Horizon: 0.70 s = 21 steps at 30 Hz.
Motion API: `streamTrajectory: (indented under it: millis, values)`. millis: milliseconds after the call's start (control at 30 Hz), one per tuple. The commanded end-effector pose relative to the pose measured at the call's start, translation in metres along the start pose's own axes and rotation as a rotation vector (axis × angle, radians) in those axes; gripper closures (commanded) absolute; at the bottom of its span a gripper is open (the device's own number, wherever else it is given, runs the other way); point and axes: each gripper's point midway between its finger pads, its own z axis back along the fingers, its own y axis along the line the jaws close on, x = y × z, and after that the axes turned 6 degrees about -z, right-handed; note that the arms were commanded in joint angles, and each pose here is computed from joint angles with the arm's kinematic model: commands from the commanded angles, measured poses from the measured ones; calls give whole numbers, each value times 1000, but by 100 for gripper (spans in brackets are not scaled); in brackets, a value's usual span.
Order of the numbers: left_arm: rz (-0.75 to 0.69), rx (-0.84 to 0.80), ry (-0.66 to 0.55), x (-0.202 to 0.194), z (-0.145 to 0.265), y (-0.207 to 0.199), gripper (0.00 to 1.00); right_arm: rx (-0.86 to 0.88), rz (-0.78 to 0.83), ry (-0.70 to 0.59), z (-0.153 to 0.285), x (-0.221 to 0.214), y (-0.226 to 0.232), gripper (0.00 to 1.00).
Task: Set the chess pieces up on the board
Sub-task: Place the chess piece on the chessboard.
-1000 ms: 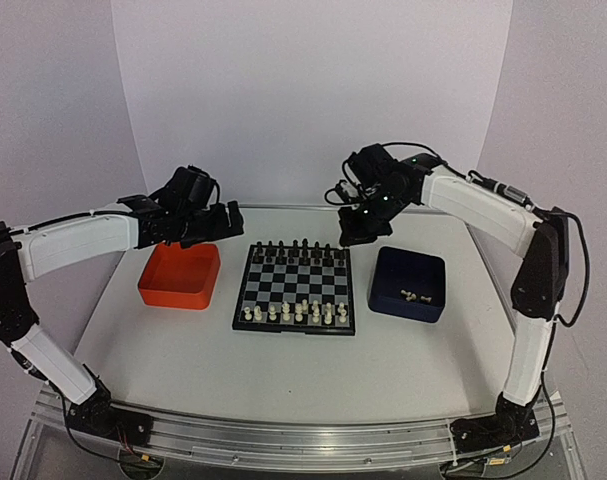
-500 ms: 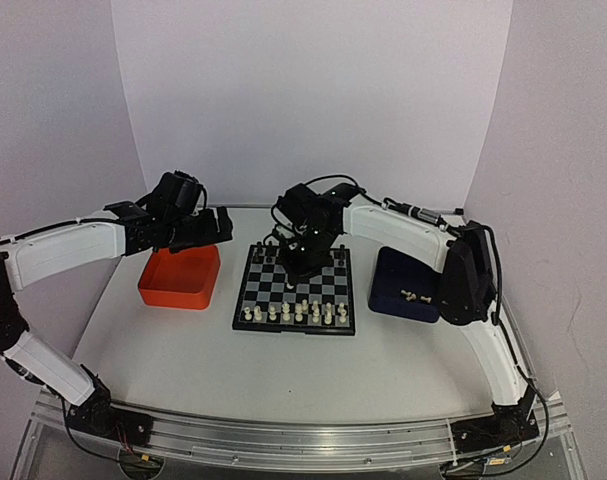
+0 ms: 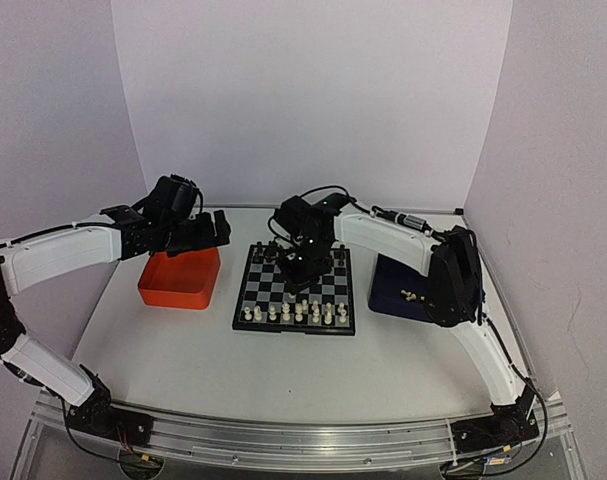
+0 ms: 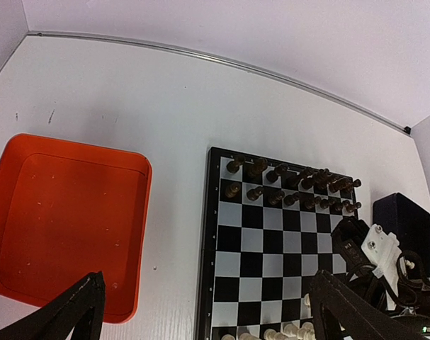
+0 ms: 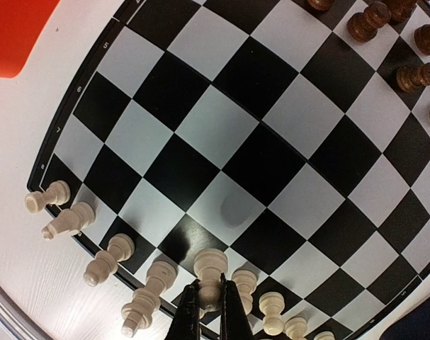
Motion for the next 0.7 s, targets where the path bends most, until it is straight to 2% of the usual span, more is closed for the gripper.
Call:
streamTrajectory:
  millis: [0,667]
  values:
    - [10,-25,-52,16,14,0,0,27,15,20,-3,-3,11,100]
    - [6,-28,-40,13,12,1,0,41,2,58,-21,-9,13,99]
